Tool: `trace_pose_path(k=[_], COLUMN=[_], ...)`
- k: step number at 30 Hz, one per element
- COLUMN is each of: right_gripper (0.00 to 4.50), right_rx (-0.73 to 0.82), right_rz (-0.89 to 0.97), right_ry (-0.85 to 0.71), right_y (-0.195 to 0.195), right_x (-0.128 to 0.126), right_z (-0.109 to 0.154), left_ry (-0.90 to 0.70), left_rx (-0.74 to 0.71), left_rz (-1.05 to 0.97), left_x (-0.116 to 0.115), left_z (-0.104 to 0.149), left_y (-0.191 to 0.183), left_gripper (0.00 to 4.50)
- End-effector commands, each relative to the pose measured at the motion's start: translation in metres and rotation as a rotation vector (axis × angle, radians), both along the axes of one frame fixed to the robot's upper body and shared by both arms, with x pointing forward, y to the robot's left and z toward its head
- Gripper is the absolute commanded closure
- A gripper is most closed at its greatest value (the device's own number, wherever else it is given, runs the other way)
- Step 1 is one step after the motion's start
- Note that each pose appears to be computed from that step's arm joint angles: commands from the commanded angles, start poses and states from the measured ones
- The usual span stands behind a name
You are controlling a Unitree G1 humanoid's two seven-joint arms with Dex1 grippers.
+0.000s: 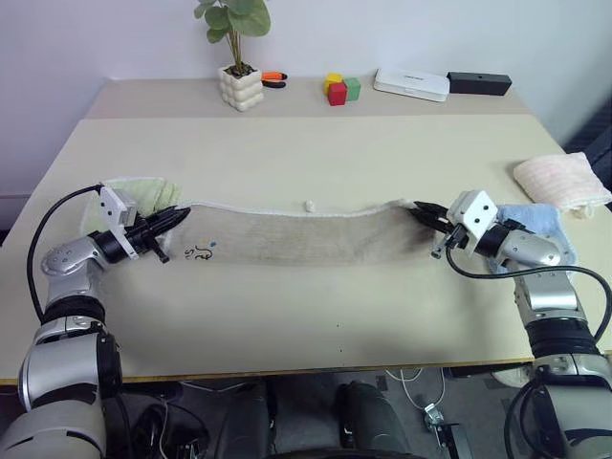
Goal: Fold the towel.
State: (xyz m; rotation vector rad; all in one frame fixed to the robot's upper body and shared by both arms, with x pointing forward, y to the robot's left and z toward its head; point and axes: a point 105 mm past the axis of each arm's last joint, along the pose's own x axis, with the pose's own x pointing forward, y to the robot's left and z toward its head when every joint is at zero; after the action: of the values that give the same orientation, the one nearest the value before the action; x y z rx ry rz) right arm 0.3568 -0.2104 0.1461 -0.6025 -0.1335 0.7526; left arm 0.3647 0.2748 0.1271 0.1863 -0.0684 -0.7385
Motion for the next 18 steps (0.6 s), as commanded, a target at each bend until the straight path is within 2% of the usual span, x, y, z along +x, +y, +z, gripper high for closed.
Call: trace_pose_path(k=[1,3,4,5,7,12,16,18], right_gripper=[4.45,4.45,3.9,3.58,2.66,0.04,0.01,0.0], right_rx=[0.01,0.032,0.033,0.031,0.028,0.019,-0.032,-0.001], right_rz=[-0.005,-0.009,-0.015,-0.02,-0.027,-0.049,-0.152,-0.182], right_ry=[0.013,0.044,0.051,0.052,0.045,0.021,-0.033,-0.051], right_y=[-0.001,-0.002,-0.003,-0.004,-0.005,-0.007,-0.019,-0.021], right_x=[0.0,0.001,0.001,0.002,0.003,0.005,0.019,0.023], right_z=[0.001,0.0,0.0,-0.001,0.0,0.004,0.009,0.015], left_ry=[0.025,0.045,0.046,0.047,0.028,-0.021,-0.044,-0.046], left_rx=[-0.025,-0.042,-0.051,-0.058,-0.045,-0.025,-0.076,-0.13], left_rz=[0.042,0.065,0.059,0.051,0.044,0.046,0.009,-0.017], left_x=[0.004,0.007,0.008,0.008,0.008,0.01,0.011,0.012], left_z=[0.001,0.001,0.002,0.003,0.006,0.015,0.027,0.033], left_y=[0.005,0.007,0.006,0.005,0.003,0.001,-0.003,-0.006], left_gripper=[4.5,4.5,3.91,3.6,2.69,0.06,0.02,0.66])
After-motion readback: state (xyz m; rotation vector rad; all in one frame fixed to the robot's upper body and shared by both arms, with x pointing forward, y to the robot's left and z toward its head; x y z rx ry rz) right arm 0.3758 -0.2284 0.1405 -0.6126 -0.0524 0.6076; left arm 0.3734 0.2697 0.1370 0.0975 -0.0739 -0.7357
